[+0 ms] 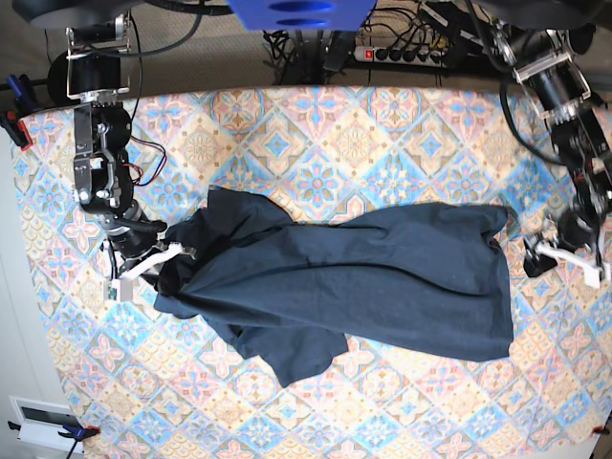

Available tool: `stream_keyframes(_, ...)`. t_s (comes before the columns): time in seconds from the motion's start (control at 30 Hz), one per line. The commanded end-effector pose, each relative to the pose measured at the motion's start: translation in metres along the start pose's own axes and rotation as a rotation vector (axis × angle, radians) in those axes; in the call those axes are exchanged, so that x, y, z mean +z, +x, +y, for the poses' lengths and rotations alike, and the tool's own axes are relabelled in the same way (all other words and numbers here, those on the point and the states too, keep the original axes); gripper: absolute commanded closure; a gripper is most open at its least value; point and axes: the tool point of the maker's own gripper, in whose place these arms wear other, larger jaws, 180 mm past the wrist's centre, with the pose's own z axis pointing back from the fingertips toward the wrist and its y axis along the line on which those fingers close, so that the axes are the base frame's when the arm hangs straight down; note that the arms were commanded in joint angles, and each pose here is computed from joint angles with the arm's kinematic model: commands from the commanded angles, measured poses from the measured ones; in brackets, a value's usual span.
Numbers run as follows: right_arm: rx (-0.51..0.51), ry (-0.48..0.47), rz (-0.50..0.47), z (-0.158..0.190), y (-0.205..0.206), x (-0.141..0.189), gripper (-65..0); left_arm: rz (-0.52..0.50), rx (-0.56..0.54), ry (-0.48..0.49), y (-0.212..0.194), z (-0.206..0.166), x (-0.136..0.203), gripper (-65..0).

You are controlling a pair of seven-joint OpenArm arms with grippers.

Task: Layout the t-shirt on the table in an organized manner, then fold the t-shirt properly
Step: 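Pull the shirt edge with the left gripper to spread it flat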

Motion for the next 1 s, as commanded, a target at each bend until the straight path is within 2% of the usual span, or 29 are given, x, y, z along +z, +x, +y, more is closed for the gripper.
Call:
stream_keyframes(0.0,0.018,0.016,-0.066,0.003,0.023,0.002,-0.3,-0.035,-0.012,0.020,0.006,0.005,0.005,-47.0)
stream_keyframes(0.23,0.019,0.019,-0.069,0.004,0.024,0.003,-0.3,0.030,0.018,0.019,-0.034,0.003,0.000,-47.0)
stream_keyframes(0.3,0.019,0.019,-0.069,0.004,0.024,0.003,-0.3,0.042,-0.001,0.025,-0.038,-0.001,-0.004,-47.0)
stream_keyframes(0.47,0.020,0.021,-0.069,0.005,0.023,0.003,-0.3,0.162,-0.105,-0.011,-0.068,-0.034,-0.034,-46.3)
stream_keyframes(0.53,0.020,0.021,-0.069,0.005,0.023,0.003,-0.3,0.198,-0.130,-0.021,-0.076,-0.041,-0.041,-40.0)
stream_keyframes(0.7,0.023,0.025,-0.074,0.007,0.025,0.004,-0.3,0.151,-0.189,-0.084,-0.059,-0.061,-0.037,-3.5)
stream_keyframes(0.73,0.023,0.025,-0.074,0.007,0.025,0.004,-0.3,0.128,-0.209,-0.092,-0.052,-0.066,-0.033,0.0)
stream_keyframes(0.83,0.024,0.024,-0.075,0.007,0.025,0.004,-0.3,0.030,-0.277,-0.074,-0.018,-0.061,-0.004,0.0)
stream_keyframes(0.97,0.022,0.016,-0.071,0.003,0.024,0.003,-0.3,-0.123,-0.196,-0.064,0.033,-0.046,0.044,0.0)
